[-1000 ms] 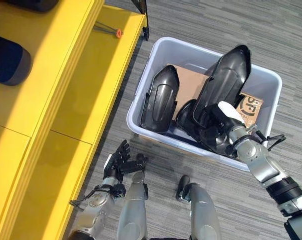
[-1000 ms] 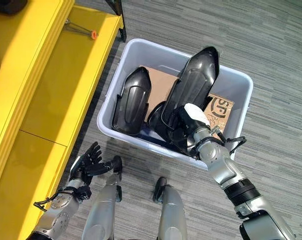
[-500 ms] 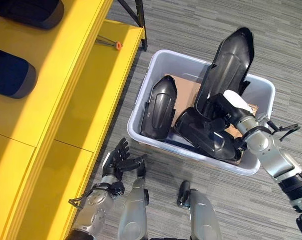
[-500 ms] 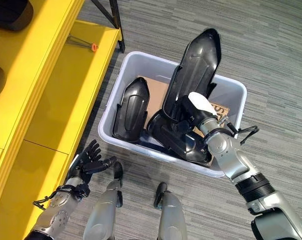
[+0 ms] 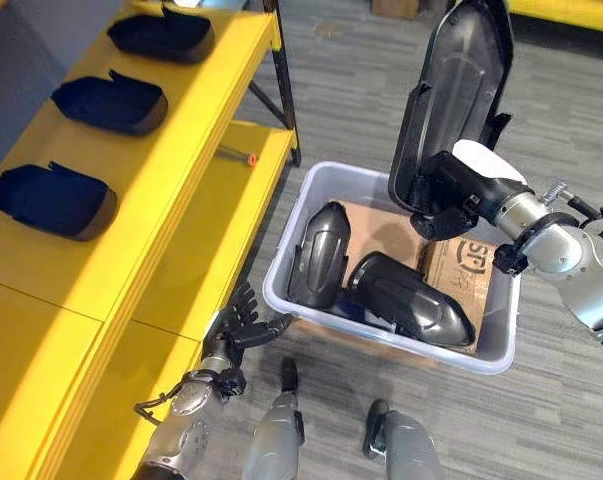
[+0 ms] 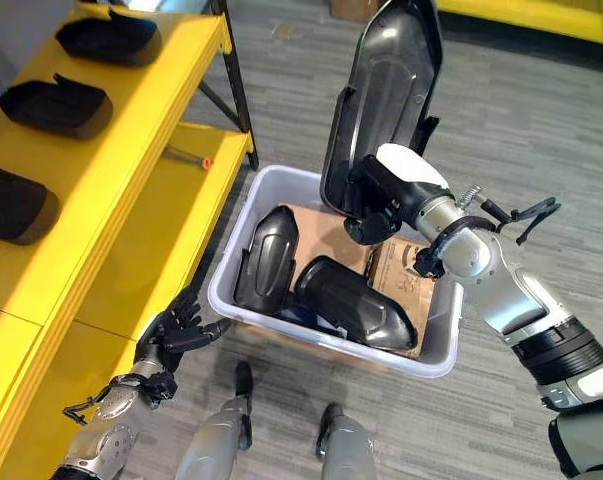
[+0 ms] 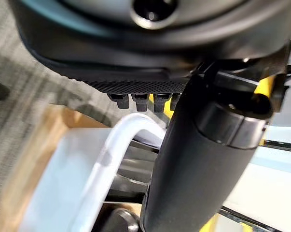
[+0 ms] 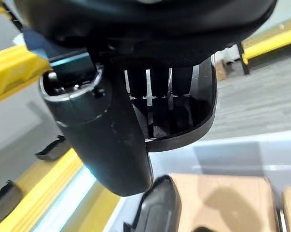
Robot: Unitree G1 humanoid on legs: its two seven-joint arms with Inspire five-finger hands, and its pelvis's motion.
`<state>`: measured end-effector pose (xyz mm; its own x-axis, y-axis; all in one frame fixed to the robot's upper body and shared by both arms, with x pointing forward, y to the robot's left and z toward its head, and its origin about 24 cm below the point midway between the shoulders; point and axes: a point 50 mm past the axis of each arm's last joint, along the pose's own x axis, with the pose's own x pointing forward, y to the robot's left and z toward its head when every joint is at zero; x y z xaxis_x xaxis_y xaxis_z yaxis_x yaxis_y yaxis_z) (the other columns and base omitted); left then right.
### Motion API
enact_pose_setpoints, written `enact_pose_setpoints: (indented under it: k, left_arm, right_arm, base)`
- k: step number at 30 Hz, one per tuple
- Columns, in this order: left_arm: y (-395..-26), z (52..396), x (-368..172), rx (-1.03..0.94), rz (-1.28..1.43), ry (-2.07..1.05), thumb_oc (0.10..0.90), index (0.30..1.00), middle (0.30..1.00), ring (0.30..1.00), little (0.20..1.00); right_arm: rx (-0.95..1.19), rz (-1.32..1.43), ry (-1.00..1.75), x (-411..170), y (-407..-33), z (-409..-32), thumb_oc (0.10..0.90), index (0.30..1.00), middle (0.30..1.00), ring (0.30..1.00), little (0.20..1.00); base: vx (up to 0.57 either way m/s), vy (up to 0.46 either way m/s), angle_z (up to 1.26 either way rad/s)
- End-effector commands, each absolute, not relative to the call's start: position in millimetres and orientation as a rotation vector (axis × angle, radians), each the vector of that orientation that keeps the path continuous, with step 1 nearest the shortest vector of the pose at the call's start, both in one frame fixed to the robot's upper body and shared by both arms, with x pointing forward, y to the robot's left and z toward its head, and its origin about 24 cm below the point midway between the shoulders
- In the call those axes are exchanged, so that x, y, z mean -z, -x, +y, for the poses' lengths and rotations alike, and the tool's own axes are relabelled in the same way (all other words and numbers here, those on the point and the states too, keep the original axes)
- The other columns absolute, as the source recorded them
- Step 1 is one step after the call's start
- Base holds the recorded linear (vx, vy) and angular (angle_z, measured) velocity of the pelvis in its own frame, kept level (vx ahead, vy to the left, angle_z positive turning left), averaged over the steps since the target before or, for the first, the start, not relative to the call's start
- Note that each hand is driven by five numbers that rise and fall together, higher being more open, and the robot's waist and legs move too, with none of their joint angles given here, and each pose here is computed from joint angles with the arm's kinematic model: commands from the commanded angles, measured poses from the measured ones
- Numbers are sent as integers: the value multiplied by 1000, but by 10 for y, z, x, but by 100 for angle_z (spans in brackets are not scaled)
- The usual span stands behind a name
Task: Move parts from the plastic box to the shelf.
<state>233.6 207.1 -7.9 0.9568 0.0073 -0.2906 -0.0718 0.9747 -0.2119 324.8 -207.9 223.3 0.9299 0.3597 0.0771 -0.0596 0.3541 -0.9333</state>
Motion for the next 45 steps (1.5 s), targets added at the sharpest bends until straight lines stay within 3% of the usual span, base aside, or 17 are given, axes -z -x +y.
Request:
enact_pose_setpoints:
  k: [1,15,27,30,45]
  left_arm:
    - [-2275,2169,13,-34,234,225,900,1000,1000,1000,1000]
    - [-2170,2322,64,-110,257,220,900,1000,1000,1000,1000]
    - [-2189,2130,125,-45,277,284,900,1000,1000,1000,1000]
    - [-2202,2022,112,20,285,280,900,1000,1000,1000,1000]
    - [-2131,2160,77,-21,268,240,900,1000,1000,1000,1000]
  right_arm:
    - [-303,-565,1185,-2771,-3230,-1766,400,300,300,300,300]
    - [-331,-700,1265,-3240,-3256,-1469,400,300,300,300,300]
    - [-258,-659,1232,-3146,-3268,-1685,400,300,300,300,300]
    - [-212,-580,1220,-2986,-3244,-1916,400,300,300,300,300]
    - [-229,-505,1097,-2627,-3292,-1953,400,300,300,300,300]
  base:
    - [-4,-74,0]
    - [-113,-123,7]
    - [-74,-77,83]
    - [-13,160,108]
    - [44,130,39]
